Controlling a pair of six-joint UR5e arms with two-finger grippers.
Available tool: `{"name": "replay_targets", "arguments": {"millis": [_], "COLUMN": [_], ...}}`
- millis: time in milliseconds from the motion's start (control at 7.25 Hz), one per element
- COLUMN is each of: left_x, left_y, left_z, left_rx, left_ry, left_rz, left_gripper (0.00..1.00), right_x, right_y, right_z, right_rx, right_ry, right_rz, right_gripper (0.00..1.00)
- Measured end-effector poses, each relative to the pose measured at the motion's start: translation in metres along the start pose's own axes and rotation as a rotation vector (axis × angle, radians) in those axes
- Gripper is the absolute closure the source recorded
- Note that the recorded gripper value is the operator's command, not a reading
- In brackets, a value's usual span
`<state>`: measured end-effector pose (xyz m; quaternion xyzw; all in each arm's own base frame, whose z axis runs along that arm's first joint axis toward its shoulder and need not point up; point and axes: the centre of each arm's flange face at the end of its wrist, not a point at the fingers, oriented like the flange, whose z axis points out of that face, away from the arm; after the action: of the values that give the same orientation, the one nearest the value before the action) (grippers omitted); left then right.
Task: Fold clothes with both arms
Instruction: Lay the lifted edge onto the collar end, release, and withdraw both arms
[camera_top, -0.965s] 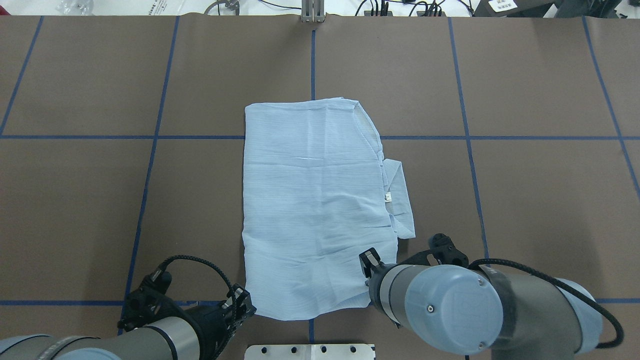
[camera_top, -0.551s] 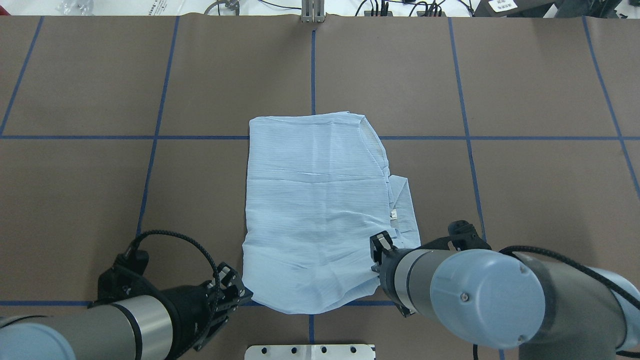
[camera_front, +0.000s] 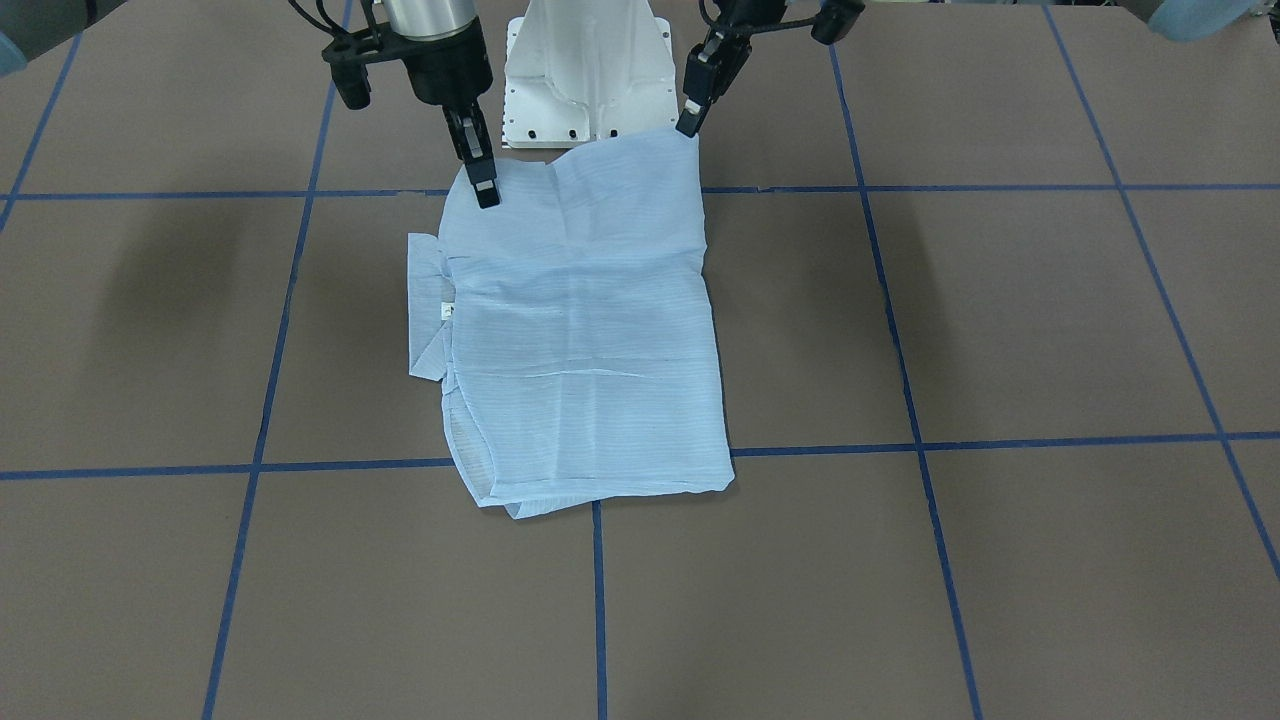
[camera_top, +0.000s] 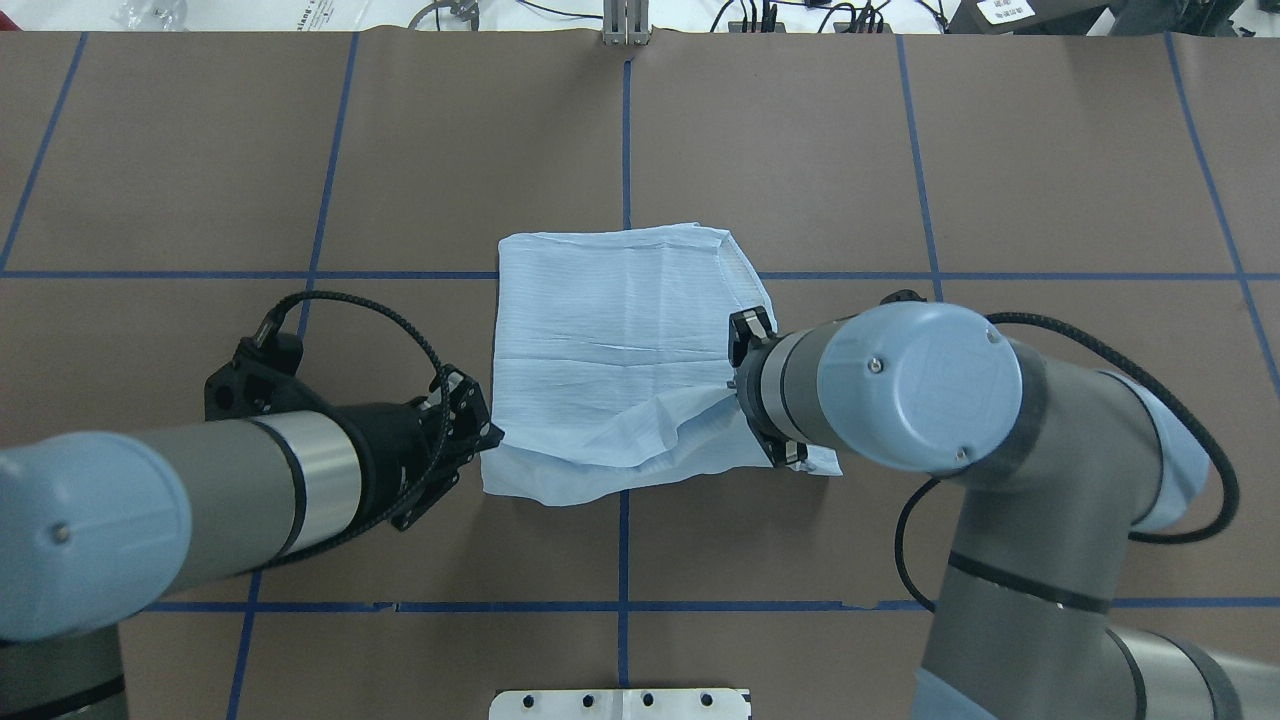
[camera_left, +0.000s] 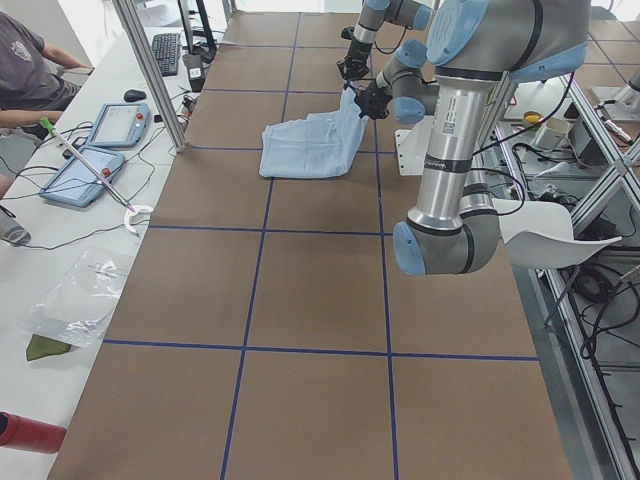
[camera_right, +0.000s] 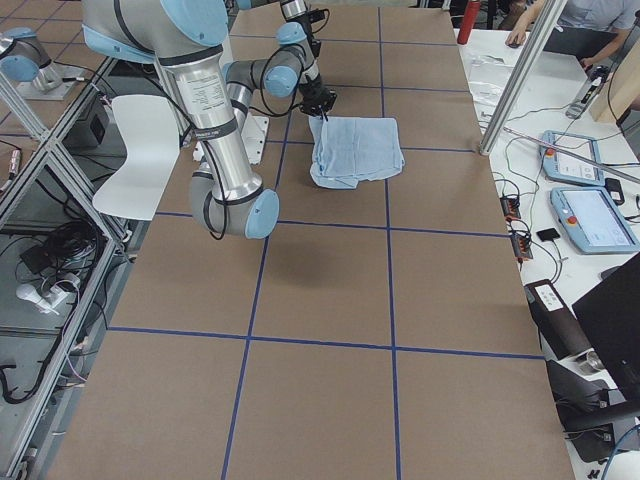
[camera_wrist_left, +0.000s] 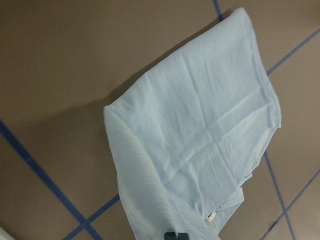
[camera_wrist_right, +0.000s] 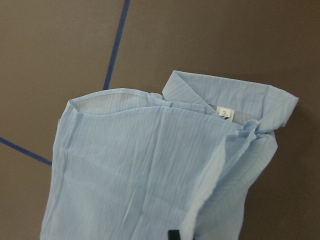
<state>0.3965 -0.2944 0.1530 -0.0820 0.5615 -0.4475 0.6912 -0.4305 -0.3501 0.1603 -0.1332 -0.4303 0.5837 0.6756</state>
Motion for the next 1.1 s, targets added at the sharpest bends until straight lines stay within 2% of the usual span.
{"name": "replay_targets", "arguments": {"millis": [414,827,1103], "left_x": [0.043,0.080,0.098], "left_y": [-0.053,-0.110,-0.140], "left_z": [0.055,0.137,0.190], "left_rx": [0.101,0.170,0.198], "left_ry": [0.023,0.055,0.072], "left_rz": [0.053,0.079,0.082], "left_gripper": [1.00,1.00,1.00], "right_x": [-0.060,-0.110,-0.141], "right_y": [-0.008,-0.022,-0.021], "right_z": [0.026,0.094,0.141], "right_rx": [0.028,0.047,0.065], "right_ry": [-0.007,-0.007,0.023], "right_rz": [0.005,-0.018,-0.051], "right_gripper": [1.00,1.00,1.00]}}
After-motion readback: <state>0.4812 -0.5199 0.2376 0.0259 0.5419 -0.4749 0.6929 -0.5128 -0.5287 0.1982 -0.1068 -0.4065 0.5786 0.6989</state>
